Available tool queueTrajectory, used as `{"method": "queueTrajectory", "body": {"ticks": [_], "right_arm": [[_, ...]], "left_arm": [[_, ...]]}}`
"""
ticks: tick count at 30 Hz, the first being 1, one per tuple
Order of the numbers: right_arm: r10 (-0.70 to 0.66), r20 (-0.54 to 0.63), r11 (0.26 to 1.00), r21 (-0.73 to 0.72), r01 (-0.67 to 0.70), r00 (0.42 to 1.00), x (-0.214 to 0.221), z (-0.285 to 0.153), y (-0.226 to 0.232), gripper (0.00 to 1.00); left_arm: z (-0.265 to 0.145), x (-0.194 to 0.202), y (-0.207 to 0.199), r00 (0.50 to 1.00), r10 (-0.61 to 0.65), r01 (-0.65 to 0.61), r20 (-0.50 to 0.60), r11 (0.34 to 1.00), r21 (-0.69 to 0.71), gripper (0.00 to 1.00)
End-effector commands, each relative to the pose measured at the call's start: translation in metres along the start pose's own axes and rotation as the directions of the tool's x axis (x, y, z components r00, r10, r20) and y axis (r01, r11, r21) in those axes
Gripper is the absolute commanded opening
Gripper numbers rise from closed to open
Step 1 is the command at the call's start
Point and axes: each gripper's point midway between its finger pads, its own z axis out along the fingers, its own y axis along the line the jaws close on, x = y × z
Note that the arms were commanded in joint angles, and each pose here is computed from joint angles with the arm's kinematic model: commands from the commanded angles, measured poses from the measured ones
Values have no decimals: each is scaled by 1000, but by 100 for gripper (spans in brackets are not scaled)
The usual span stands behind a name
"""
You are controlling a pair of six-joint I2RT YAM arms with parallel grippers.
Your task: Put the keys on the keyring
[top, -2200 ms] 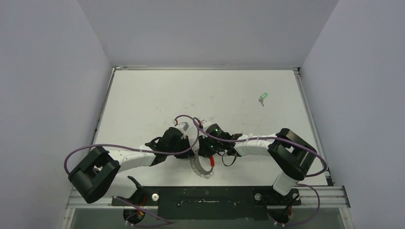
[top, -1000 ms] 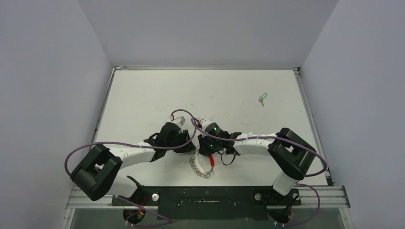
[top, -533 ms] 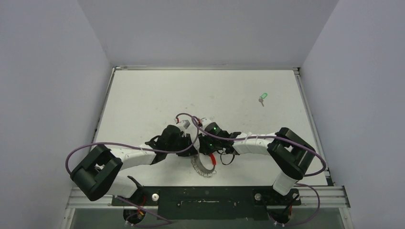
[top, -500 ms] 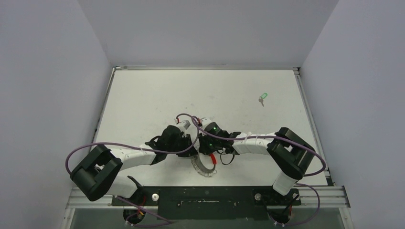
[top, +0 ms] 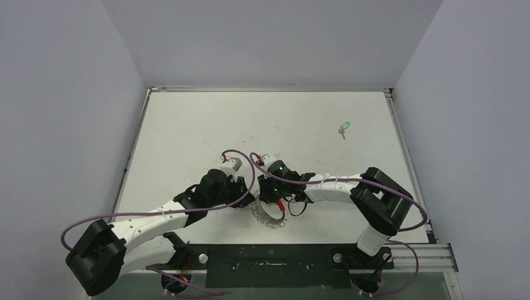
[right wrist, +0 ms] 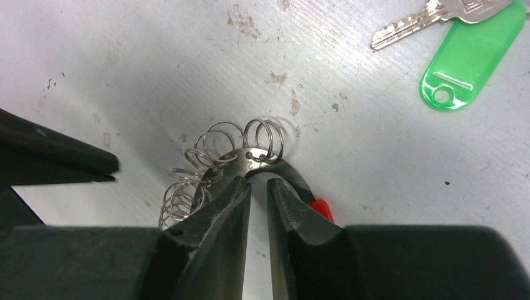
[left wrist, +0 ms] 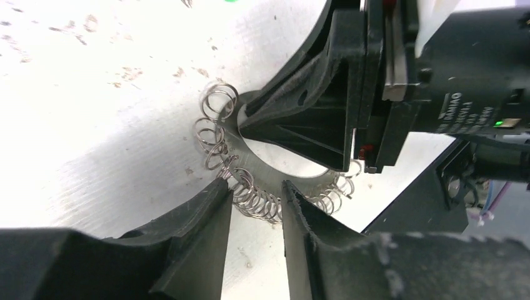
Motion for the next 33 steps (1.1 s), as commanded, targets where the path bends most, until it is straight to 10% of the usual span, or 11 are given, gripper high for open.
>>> {"method": "queueTrajectory", "body": {"ticks": [1,10,33], "right_arm": [[-40,75,999,-25,42,996,-21,-19,8,22],[-81,101,995,-47,86,992,-35,-28,16,33],[8,-1,998,-69,-8,1000,14,-34,7,30]], "left_arm": [[-20,-12,14,995,15,-7,97,996,-86,36],[-36,-13,29,975,-81,106,209,988,-112,48],[21,0,-2,991,-129,128,22,990,55,49]]}}
